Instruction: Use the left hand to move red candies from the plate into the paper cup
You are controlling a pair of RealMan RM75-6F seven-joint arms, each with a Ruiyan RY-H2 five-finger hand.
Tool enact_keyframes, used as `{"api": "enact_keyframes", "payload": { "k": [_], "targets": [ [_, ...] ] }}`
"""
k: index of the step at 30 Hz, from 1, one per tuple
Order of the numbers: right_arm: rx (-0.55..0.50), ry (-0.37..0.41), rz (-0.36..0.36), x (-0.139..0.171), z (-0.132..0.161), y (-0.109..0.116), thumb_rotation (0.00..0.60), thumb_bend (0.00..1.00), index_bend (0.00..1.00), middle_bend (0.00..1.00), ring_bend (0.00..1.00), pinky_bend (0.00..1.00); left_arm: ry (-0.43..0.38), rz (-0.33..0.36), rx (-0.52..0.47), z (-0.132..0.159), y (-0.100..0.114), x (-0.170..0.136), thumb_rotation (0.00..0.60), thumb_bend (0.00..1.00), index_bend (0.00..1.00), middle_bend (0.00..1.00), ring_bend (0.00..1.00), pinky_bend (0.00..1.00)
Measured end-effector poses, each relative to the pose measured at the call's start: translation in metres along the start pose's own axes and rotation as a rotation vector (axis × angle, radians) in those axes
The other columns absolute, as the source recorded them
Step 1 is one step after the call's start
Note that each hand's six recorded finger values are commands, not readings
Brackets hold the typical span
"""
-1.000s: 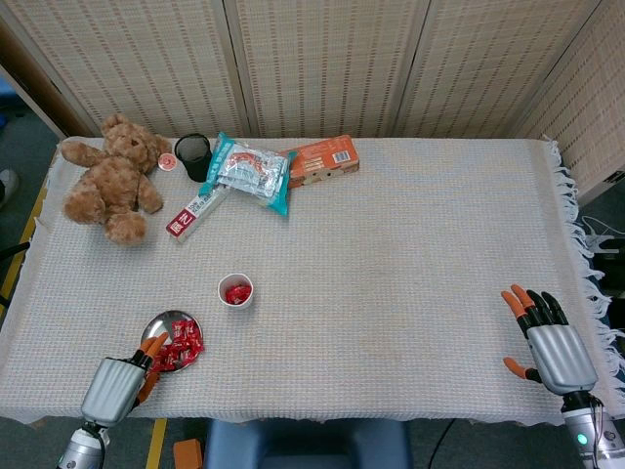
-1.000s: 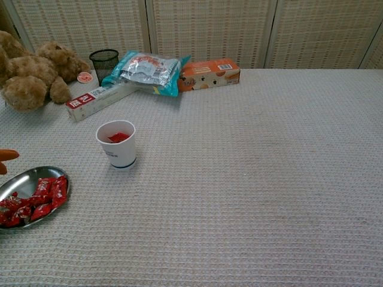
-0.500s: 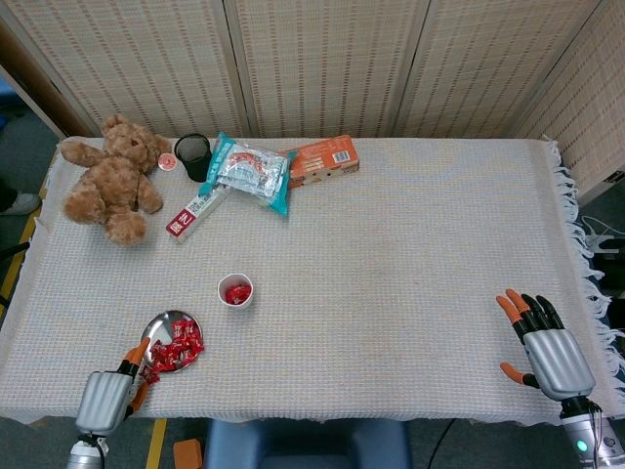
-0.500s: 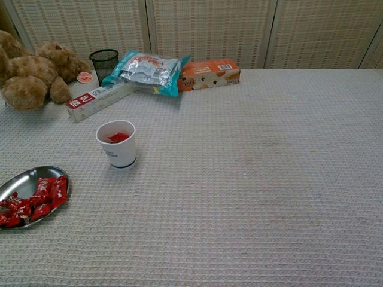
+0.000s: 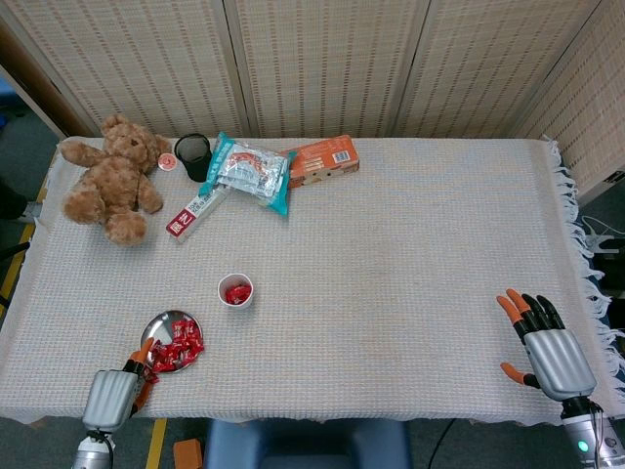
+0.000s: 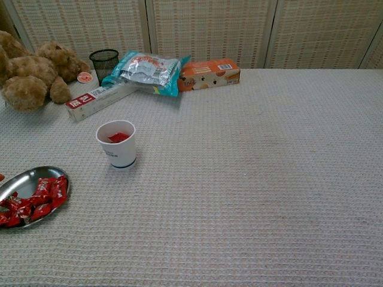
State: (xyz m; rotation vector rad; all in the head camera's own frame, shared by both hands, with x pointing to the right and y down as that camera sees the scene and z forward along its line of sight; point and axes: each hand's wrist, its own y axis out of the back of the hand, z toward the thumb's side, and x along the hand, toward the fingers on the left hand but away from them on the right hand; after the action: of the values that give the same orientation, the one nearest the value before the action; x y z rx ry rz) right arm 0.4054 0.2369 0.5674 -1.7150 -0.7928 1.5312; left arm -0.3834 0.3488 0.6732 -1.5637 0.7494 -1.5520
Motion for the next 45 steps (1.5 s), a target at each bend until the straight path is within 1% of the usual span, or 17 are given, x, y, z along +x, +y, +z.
{"api": "enact_keyframes", "payload": {
  "k": [9,22,24,29,32,38,45],
  "targets": [
    [0.001,0.003,0.000,0.0006,0.0006,-0.0001,0.600,0.08,0.00,0.00,0.00,0.00,0.003,-0.020,0.026,0.0013,-0.0041,-0.0038,0.600,0.37,0.03,0.33,0.84,1.00],
    [0.000,0.003,0.001,0.0007,0.0000,0.0000,0.600,0.08,0.00,0.00,0.00,0.00,-0.016,-0.015,0.036,0.0086,-0.0060,-0.0026,0.600,0.37,0.07,0.38,0.84,1.00],
    [0.000,0.002,0.001,0.0006,0.0000,0.0001,0.600,0.08,0.00,0.00,0.00,0.00,-0.014,-0.013,0.037,0.0081,-0.0058,-0.0027,0.600,0.37,0.09,0.40,0.84,1.00],
    [0.001,0.001,0.001,0.0005,-0.0001,-0.0001,0.600,0.08,0.00,0.00,0.00,0.00,-0.008,-0.009,0.034,0.0063,-0.0060,-0.0029,0.600,0.37,0.21,0.47,0.84,1.00],
    [0.001,0.000,0.002,0.0003,-0.0001,-0.0003,0.600,0.08,0.00,0.00,0.00,0.00,-0.002,-0.008,0.035,0.0046,-0.0065,-0.0027,0.600,0.37,0.26,0.48,0.84,1.00],
    [0.003,-0.001,0.003,-0.0001,-0.0002,-0.0008,0.600,0.08,0.00,0.00,0.00,0.00,0.003,-0.007,0.037,0.0022,-0.0069,-0.0024,0.600,0.37,0.34,0.54,0.84,1.00],
    [0.003,-0.004,0.003,-0.0006,-0.0007,-0.0009,0.600,0.08,0.00,0.00,0.00,0.00,0.002,0.003,0.032,-0.0002,-0.0050,0.0000,0.600,0.37,0.40,0.60,0.84,1.00]
  ]
}}
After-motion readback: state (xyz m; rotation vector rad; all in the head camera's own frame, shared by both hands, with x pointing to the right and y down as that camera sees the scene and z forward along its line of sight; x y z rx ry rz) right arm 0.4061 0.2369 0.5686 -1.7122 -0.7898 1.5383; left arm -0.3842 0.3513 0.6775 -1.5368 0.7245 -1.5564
